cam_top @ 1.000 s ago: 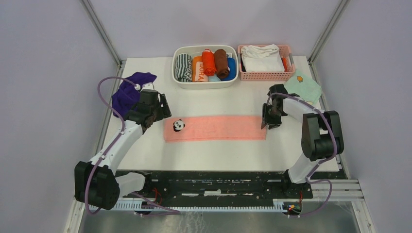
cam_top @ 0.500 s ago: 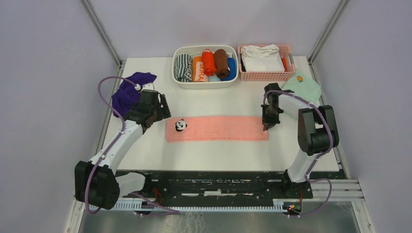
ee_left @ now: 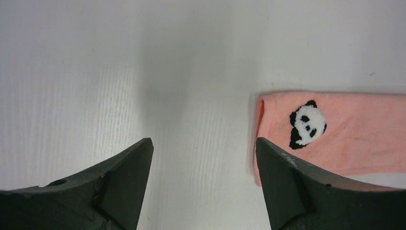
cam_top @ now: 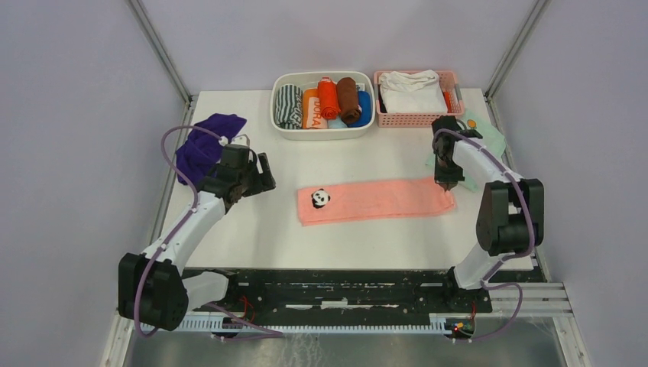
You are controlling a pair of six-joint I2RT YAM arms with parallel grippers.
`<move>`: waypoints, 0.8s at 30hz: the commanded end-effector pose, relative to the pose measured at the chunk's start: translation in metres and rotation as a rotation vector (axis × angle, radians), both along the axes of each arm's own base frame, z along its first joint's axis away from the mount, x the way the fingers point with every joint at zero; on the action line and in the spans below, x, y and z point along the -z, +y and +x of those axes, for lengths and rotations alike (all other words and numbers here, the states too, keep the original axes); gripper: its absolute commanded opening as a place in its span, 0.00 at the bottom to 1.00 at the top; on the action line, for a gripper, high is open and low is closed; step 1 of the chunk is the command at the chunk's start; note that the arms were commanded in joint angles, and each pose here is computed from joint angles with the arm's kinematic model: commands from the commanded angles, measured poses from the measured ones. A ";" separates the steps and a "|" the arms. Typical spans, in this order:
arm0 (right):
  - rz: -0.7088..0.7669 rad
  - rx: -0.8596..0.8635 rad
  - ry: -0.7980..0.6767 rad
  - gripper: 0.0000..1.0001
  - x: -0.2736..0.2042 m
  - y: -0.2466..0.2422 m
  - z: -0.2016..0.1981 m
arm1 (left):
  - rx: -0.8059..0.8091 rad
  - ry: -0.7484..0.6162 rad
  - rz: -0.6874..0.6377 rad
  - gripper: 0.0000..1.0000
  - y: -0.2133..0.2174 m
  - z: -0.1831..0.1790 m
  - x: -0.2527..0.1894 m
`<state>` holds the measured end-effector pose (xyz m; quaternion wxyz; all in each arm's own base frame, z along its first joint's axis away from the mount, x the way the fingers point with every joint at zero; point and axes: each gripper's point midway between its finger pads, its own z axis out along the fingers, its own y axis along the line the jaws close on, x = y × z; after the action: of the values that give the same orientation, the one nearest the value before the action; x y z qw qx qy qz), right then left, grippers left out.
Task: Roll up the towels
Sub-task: Fold the towel at the center of the board.
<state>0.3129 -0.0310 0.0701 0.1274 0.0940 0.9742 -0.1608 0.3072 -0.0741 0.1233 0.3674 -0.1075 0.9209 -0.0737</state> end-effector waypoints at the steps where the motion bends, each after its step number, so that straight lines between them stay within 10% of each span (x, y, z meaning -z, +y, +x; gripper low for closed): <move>1: 0.168 -0.141 -0.123 0.01 -0.038 0.052 0.012 | 0.055 -0.003 -0.155 0.86 -0.030 -0.001 0.004; 24: 0.637 -0.611 -0.089 0.01 -0.072 0.320 -0.006 | 0.100 0.134 -0.418 0.64 -0.097 -0.009 0.078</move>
<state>0.3030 0.2542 0.1184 0.1512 -0.1495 0.9646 0.1562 0.2876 -0.1561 0.0385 0.2503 -0.1323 0.9269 -0.2463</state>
